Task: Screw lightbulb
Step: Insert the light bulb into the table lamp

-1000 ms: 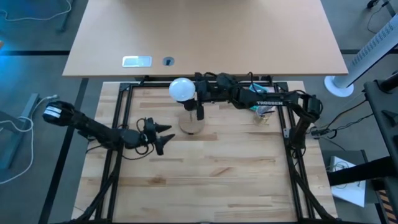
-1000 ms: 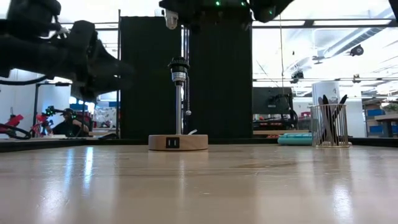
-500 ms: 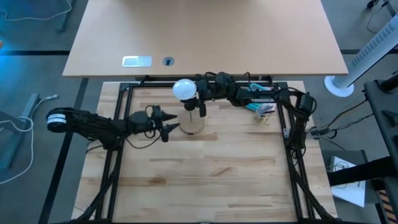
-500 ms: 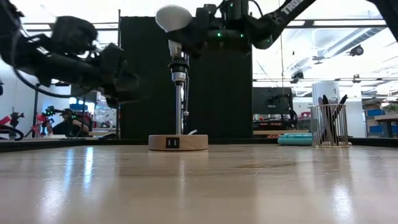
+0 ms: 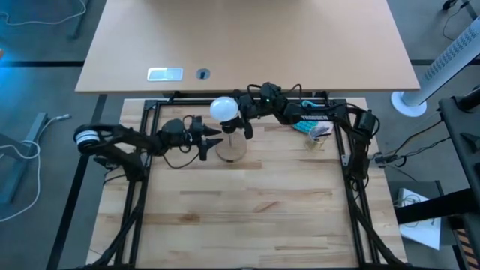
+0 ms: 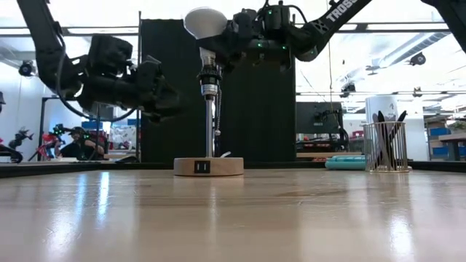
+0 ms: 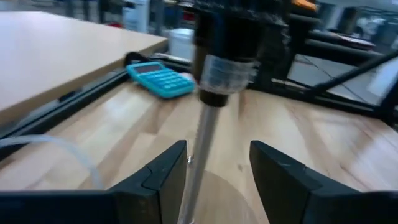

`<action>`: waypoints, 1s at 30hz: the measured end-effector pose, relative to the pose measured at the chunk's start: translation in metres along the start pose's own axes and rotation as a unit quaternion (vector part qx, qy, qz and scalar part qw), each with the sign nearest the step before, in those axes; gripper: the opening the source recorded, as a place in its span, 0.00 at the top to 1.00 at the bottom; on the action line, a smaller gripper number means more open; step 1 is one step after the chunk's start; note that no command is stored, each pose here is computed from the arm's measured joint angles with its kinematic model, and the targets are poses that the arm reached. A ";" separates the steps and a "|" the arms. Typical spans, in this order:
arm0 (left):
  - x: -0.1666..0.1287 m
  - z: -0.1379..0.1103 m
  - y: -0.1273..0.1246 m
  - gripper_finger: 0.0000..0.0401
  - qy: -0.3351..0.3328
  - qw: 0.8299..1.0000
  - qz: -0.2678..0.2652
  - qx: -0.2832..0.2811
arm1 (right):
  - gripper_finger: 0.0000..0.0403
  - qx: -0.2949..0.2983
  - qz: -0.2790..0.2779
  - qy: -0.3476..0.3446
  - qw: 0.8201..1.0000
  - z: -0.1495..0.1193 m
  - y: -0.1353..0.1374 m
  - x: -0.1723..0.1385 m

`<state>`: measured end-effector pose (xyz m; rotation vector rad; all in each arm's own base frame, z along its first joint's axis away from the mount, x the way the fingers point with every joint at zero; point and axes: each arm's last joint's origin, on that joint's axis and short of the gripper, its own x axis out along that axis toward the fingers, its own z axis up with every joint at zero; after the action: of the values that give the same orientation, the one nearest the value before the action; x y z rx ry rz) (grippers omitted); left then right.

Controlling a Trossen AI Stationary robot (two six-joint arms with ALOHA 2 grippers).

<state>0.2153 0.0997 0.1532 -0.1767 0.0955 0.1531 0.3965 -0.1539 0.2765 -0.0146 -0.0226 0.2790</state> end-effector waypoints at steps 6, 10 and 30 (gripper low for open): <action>0.019 -0.003 0.011 0.59 0.013 0.999 -0.027 0.021 | 0.64 -0.011 0.015 0.004 1.000 -0.001 -0.004 -0.004; 0.031 0.000 0.018 0.59 0.012 0.999 -0.035 0.018 | 0.65 -0.018 0.023 0.009 1.000 -0.003 -0.005 -0.006; 0.032 0.005 0.022 0.59 -0.014 0.997 -0.019 0.078 | 0.65 -0.046 0.039 0.012 0.998 -0.012 -0.005 -0.011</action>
<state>0.2440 0.1264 0.1515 -0.0208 0.0762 0.1091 0.3878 -0.1622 0.2641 -0.1108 -0.0110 0.3559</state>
